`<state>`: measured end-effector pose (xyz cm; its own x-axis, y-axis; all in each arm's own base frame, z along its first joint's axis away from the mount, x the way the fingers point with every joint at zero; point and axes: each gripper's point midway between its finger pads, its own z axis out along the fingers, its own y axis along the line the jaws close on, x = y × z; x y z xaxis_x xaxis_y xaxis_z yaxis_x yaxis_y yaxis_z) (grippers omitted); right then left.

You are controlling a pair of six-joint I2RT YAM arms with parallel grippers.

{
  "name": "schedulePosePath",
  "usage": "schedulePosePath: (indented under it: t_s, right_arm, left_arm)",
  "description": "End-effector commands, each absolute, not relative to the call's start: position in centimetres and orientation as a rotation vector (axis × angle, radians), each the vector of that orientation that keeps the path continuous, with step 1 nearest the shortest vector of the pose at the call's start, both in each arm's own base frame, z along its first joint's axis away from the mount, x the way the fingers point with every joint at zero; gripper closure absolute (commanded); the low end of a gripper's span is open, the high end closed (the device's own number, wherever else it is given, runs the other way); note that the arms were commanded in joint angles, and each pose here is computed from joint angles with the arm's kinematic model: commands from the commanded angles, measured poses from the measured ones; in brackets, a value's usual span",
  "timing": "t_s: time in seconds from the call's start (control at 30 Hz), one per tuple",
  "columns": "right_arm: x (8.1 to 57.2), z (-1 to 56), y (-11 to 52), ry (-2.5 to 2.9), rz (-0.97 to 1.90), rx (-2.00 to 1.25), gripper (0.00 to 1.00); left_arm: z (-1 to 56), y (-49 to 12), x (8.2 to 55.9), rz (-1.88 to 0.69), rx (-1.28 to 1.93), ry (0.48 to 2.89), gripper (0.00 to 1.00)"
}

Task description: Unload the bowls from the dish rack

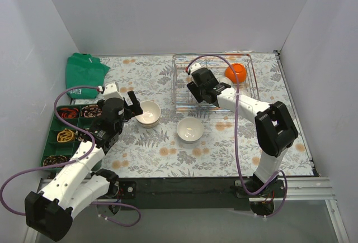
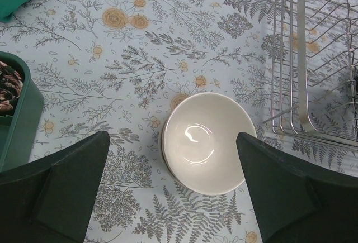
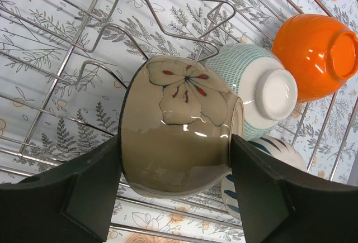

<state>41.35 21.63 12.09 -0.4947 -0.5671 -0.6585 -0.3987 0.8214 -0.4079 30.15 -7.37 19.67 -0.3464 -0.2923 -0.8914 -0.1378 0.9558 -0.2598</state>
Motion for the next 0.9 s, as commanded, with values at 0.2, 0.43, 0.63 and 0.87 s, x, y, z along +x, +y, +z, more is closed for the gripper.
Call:
schedulePosePath:
  t_s: [0.2, 0.43, 0.63, 0.87]
  right_arm:
    - [41.2, 20.2, 22.5, 2.030, -0.117, -0.613, 0.80]
    - [40.5, 23.7, 21.7, 1.982, -0.054, -0.508, 0.96]
    - [39.5, 26.3, 21.1, 1.941, 0.037, -0.425, 0.99]
    - [37.5, 28.9, 21.2, 1.883, 0.219, -0.331, 0.99]
  left_arm:
    - [19.8, -7.5, 30.2, -0.170, -0.281, 1.925, 0.02]
    - [19.7, -8.1, 30.2, -0.194, -0.248, 1.929, 0.02]
    - [19.8, -8.9, 30.1, -0.240, -0.207, 1.927, 0.02]
    - [20.7, -12.3, 29.3, -0.460, -0.098, 1.889, 0.02]
